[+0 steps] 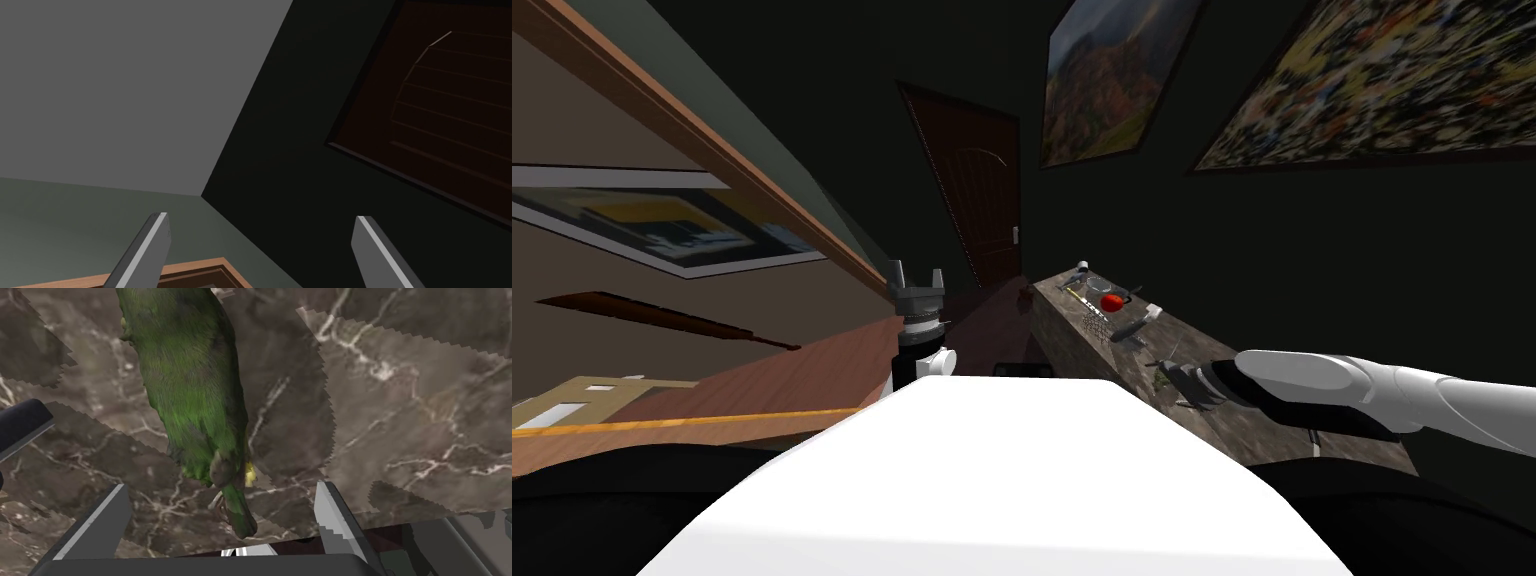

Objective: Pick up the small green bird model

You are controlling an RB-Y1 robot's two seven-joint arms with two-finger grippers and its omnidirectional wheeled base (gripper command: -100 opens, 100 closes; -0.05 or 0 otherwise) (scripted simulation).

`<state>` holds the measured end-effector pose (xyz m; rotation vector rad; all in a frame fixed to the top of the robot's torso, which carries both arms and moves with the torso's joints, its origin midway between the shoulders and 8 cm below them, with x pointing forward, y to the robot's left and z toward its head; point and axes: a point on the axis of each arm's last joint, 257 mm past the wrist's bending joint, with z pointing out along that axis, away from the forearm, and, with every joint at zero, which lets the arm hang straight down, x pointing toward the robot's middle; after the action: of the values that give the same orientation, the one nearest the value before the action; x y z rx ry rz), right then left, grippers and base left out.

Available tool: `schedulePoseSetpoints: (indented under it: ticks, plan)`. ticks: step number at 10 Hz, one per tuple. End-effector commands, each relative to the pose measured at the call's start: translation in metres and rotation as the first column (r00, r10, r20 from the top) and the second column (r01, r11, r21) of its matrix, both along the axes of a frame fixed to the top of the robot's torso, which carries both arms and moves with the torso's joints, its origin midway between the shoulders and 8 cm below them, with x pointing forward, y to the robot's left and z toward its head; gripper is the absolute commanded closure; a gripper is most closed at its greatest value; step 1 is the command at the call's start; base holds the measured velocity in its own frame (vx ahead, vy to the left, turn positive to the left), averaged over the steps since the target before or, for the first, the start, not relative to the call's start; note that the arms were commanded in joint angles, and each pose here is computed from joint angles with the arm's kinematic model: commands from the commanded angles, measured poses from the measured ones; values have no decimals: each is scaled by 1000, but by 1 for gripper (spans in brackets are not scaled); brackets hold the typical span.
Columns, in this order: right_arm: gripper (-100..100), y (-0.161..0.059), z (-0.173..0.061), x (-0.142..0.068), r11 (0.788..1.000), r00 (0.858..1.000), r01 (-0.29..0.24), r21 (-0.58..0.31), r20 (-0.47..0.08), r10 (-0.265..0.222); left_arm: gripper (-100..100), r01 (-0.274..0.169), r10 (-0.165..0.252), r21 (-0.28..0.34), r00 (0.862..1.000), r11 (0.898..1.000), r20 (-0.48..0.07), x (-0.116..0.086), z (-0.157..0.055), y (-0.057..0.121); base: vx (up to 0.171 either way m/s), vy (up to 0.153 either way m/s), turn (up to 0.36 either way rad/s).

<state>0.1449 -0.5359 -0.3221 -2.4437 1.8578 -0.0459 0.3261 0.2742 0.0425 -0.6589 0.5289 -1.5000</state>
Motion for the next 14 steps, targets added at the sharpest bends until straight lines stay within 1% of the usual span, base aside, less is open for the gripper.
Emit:
schedulePoseSetpoints:
  ticks: [1, 3, 4, 5, 6, 7, 8, 10, 11, 12, 13, 14]
  plan:
    - [-100, -2, -1, -1, 1000, 1000, -6, -6, -3, 6, 0, 0, 0, 0, 1000, 1000, 0, 0, 0, 0, 15, -22, -30]
    - [-100, -25, 6, -8, 995, 996, -76, -66, -43, 74, 0, 0, 0, 0, 1000, 1000, 0, 0, 0, 0, 31, -40, 136]
    - [-100, -31, 9, -11, 992, 994, -98, -84, -56, 93, 0, 0, 0, 0, 1000, 1000, 0, 0, 0, 0, 46, -54, 93]
    - [-100, -27, 6, -9, 994, 996, -79, -70, -48, 76, 0, 0, 0, 0, 1000, 1000, 0, 0, 0, 0, 19, -23, 19]
    - [0, -27, 7, -9, 994, 996, -84, -73, -48, 80, 0, 0, 0, 0, 1000, 1000, 0, 0, 0, 0, 0, 0, 0]
    - [-100, -31, -1, -20, 995, 997, -70, -73, -46, 67, 0, 0, 0, 0, 1000, 1000, 0, 0, 0, 0, 12, 2, 104]
    - [-100, -32, -3, -23, 995, 997, -66, -73, -46, 63, 0, 0, 0, 0, 1000, 1000, 0, 0, 0, 0, 17, 5, 81]
    - [-100, -35, -13, -38, 996, 998, -49, -73, -45, 46, 0, 0, 0, 0, 1000, 1000, 0, 0, 0, 0, 22, 8, 78]
    - [-100, -35, -13, -38, 996, 998, -49, -73, -45, 46, 0, 0, 0, 0, 1000, 1000, 0, 0, 0, 0, 16, 4, 27]
    - [-100, -37, -17, -46, 996, 998, -41, -74, -45, 37, 0, 0, 0, 0, 1000, 1000, 0, 0, 0, 0, 12, 4, 61]
    - [-100, -36, -15, -42, 996, 998, -47, -73, -45, 44, 0, 0, 0, 0, 1000, 1000, 0, 0, 0, 0, 6, 1, 14]
    - [100, -36, -15, -42, 996, 998, -45, -74, -44, 42, 0, 0, 0, 0, 1000, 1000, 0, 0, 0, 0, 0, 0, 0]
